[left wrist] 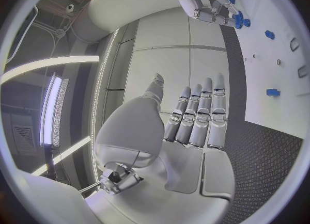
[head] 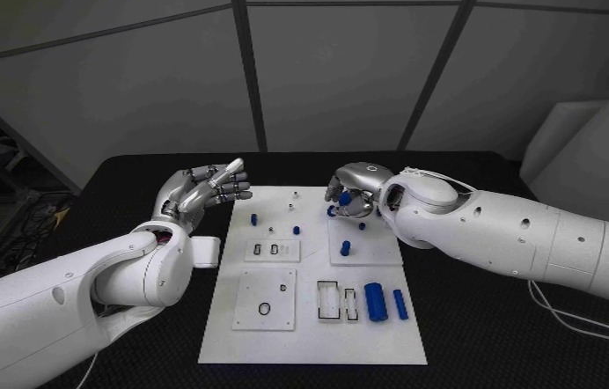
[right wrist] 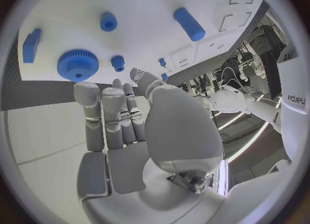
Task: Assemble the parts on the task board
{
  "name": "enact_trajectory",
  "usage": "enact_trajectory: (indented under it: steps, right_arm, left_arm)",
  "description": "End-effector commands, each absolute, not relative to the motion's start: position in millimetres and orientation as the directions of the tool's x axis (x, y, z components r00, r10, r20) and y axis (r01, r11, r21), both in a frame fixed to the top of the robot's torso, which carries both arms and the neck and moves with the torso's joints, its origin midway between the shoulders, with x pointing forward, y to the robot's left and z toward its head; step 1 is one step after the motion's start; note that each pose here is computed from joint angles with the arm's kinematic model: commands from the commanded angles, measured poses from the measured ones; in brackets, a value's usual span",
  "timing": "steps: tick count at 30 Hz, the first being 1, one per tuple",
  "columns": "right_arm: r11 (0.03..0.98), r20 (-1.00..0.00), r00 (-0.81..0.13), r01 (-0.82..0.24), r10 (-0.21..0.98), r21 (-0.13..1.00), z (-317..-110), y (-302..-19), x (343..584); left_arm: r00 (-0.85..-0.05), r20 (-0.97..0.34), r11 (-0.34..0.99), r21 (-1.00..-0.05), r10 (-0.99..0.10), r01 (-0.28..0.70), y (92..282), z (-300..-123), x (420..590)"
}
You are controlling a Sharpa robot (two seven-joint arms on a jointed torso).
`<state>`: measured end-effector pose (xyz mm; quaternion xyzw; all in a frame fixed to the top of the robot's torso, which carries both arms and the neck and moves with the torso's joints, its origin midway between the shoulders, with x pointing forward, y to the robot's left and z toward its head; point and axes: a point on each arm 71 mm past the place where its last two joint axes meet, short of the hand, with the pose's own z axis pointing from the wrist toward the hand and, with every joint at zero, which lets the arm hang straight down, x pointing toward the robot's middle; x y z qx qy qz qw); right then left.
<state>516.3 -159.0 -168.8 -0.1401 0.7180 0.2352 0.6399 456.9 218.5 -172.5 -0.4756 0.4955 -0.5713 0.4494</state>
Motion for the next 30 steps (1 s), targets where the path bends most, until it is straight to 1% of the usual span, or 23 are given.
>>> enact_trajectory:
  steps: [1, 12, 30]
  right_arm:
    - [0.873, -0.990, -0.137, -0.481, 0.022, 0.086, -169.8, -159.4, 517.7]
    - [0.877, -0.993, -0.117, -0.475, 0.019, 0.073, -168.7, -157.4, 518.3]
    - [0.879, -0.992, -0.126, -0.471, 0.011, 0.069, -169.9, -155.3, 519.8]
  left_arm:
    - [-0.169, 0.098, -0.107, -0.993, -0.981, 0.050, 216.1, -170.9, 455.8]
    - [-0.172, 0.098, -0.108, -0.993, -0.980, 0.047, 216.7, -171.0, 454.7]
    - [-0.172, 0.098, -0.107, -0.993, -0.980, 0.041, 217.6, -171.6, 455.0]
